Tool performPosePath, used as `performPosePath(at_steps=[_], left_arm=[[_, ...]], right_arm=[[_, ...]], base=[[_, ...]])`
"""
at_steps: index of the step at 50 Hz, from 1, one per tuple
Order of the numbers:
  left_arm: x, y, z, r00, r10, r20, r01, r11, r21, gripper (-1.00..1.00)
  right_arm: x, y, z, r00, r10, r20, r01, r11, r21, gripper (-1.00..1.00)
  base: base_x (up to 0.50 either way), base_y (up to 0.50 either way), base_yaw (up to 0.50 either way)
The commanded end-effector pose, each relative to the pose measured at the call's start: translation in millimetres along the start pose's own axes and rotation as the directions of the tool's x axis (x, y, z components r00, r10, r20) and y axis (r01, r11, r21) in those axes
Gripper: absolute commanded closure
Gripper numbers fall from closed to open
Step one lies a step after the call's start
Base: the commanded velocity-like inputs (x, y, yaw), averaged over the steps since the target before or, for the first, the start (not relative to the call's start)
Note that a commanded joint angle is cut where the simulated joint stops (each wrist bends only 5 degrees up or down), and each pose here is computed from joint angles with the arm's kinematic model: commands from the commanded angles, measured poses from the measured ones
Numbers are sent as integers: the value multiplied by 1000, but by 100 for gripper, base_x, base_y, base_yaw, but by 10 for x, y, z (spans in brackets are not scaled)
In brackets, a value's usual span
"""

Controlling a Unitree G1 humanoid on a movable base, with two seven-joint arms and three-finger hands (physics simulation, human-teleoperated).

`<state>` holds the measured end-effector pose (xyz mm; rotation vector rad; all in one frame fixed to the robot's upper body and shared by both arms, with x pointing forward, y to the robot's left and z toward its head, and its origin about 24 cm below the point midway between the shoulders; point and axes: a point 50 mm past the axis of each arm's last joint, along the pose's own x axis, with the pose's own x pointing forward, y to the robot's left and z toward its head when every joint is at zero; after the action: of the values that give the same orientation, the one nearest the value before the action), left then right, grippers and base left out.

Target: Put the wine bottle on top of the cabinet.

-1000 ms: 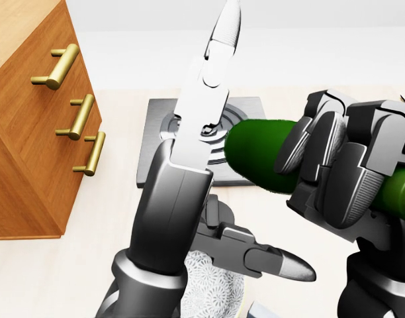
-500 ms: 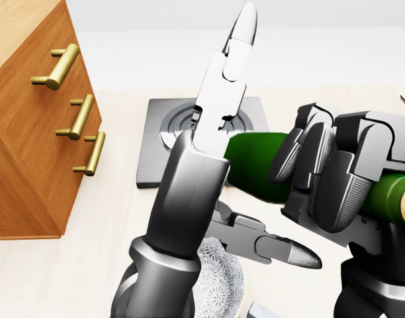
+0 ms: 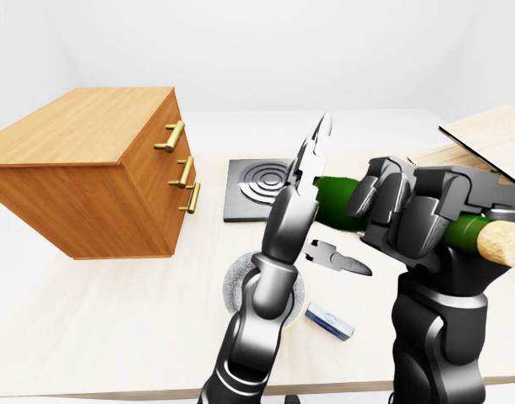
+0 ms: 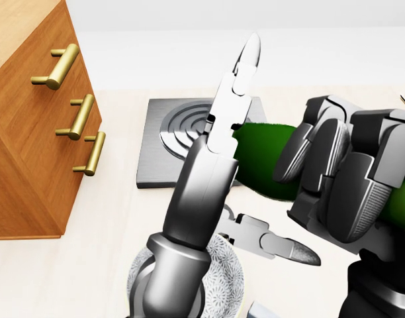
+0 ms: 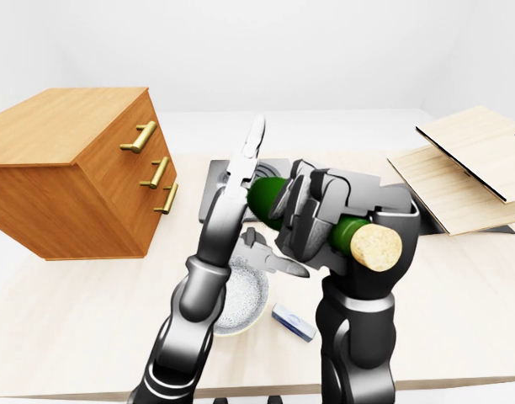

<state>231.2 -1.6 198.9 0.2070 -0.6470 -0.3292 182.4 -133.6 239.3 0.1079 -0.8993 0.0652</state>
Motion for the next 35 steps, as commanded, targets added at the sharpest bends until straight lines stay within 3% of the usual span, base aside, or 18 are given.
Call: performPosePath(at_steps=[1,8,9,10,11,13,28,35], left_arm=[[-52,-54,-244,995,-20,-102,19,1000,-10,-100],[38,-43,-218,996,-16,-85,17,1000,8,-100],[42,-44,-196,997,-15,-76,16,1000,10,-66],[41,-45,-201,997,-14,-78,15,1000,17,5],[40,-45,-210,997,-12,-81,13,1000,21,51],[29,-55,-228,996,-20,-90,22,1000,21,99],[49,-97,-241,995,-29,-99,31,999,15,100],[33,-103,-310,991,-31,-127,33,999,13,100]], right_arm=[[20,7,107,998,-5,55,5,1000,6,100],[5,47,104,999,-3,48,2,1000,20,100],[-1,43,80,999,-5,35,4,1000,19,100],[-4,42,77,999,-7,33,6,1000,21,100],[-6,41,79,999,-7,33,6,1000,22,100],[-16,44,84,999,-9,31,9,1000,26,100],[-92,103,131,1000,-20,16,19,995,94,100],[-86,67,264,997,-22,79,15,996,93,100]], base=[[0,0,0],[0,0,0],[0,0,0],[0,0,0],[0,0,0],[0,0,0],[0,0,0],[0,0,0]])
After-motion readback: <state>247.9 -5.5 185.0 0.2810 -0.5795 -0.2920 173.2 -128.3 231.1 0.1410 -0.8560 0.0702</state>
